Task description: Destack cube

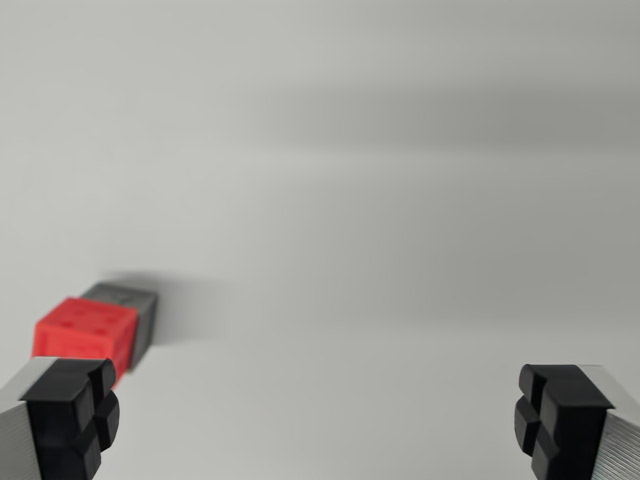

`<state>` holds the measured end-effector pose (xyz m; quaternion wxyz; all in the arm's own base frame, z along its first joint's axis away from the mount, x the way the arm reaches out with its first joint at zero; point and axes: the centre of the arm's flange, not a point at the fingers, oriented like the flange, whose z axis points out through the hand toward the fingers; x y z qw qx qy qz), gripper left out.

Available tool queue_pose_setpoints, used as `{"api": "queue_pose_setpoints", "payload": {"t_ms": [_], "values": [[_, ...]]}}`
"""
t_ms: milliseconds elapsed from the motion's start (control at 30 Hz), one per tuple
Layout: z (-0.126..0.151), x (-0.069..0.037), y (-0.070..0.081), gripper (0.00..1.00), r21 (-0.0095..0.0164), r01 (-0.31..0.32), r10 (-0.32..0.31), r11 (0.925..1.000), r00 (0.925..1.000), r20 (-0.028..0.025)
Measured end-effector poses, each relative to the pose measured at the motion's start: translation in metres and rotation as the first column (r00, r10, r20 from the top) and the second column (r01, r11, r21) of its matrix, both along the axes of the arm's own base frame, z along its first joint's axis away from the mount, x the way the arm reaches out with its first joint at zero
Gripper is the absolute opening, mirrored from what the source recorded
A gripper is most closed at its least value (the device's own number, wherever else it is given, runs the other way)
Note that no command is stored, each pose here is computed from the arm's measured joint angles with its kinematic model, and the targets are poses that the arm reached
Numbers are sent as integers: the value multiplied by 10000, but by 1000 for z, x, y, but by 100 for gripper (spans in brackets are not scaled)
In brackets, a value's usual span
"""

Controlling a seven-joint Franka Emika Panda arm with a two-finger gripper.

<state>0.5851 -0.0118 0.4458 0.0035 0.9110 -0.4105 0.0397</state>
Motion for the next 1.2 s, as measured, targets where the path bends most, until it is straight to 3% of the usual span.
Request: {"api": "queue_pose_setpoints", "payload": {"t_ms": [300, 800, 1200], "values": [[-10, -7, 12, 100, 34, 158, -158, 9999, 9999, -47], [-33, -23, 39, 100, 96, 536, -534, 9985, 9984, -168], [-58, -39, 68, 100, 142, 917, -912, 9957, 9954, -295]]}}
